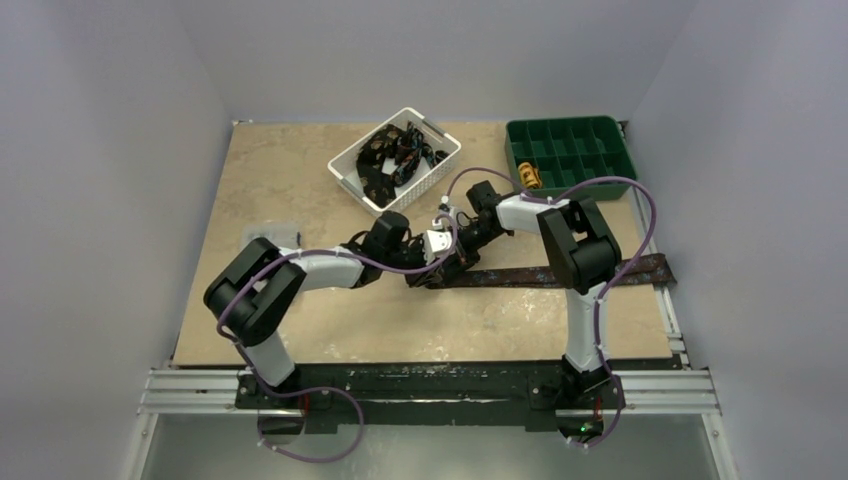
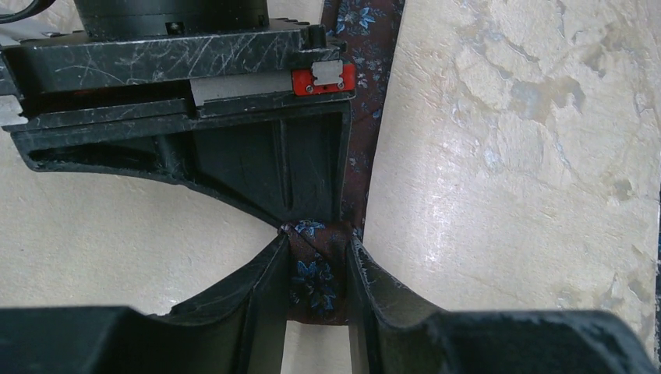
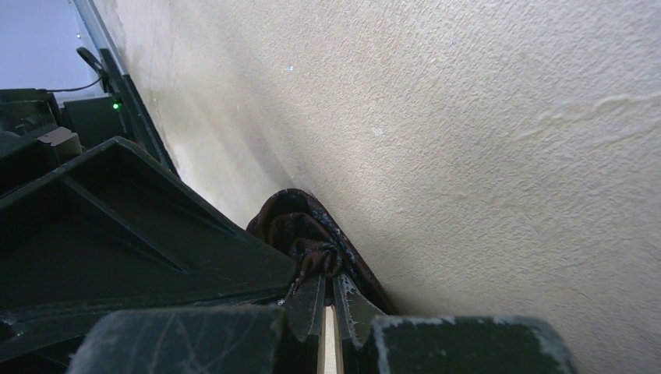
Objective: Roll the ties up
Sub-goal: Roll the tie at the center of the board.
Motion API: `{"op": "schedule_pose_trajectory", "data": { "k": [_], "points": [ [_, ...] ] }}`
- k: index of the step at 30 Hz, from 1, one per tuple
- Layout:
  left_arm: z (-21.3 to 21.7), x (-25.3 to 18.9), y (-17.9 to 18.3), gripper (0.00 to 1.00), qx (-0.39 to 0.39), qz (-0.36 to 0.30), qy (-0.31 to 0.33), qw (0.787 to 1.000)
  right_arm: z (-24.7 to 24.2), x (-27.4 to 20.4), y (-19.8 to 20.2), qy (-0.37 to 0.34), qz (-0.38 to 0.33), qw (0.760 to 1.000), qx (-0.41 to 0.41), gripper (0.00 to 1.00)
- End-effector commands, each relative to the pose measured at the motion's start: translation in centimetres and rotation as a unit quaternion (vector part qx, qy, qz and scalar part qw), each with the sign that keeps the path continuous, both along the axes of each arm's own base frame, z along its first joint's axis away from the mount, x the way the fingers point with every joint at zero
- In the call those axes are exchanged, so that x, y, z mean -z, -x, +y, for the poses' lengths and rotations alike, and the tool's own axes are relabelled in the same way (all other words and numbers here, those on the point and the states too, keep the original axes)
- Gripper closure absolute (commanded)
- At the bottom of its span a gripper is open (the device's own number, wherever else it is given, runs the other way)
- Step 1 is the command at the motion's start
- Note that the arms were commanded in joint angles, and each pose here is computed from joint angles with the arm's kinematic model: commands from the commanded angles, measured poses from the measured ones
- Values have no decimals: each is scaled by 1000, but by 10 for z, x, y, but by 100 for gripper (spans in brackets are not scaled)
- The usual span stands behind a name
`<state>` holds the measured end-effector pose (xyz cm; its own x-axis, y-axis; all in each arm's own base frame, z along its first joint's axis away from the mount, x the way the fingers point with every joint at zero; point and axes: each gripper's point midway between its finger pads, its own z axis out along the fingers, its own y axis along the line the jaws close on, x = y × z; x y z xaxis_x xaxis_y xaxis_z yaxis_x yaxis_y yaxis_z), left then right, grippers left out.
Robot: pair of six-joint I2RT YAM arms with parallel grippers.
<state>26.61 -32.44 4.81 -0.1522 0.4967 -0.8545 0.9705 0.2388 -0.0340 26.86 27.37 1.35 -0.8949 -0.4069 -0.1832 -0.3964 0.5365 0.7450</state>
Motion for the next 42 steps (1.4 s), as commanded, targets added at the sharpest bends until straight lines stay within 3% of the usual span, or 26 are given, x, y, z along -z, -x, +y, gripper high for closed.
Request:
{"op": "schedule_pose_trajectory", "data": {
  "k": [1,14,19,23,30,42],
  "points": [
    [-18,-5,-6,71,15,-21,13,1000,-13,32,-9,51,-44,998,-3,100],
    [13,38,35,66,44,14,-77,996,-7,20,-12,27,-53,998,-2,100],
    [22,58,31,69,25,27,-113,993,-5,8,-13,13,-66,998,-12,100],
    [26,60,27,70,16,25,-129,991,-1,-11,-15,0,-71,997,-13,92],
    [28,62,25,72,12,29,-140,990,-14,-36,-26,8,-87,996,-13,86],
    [27,63,26,73,16,29,-140,990,-6,-58,-14,-38,-42,998,14,56]
  ]
}}
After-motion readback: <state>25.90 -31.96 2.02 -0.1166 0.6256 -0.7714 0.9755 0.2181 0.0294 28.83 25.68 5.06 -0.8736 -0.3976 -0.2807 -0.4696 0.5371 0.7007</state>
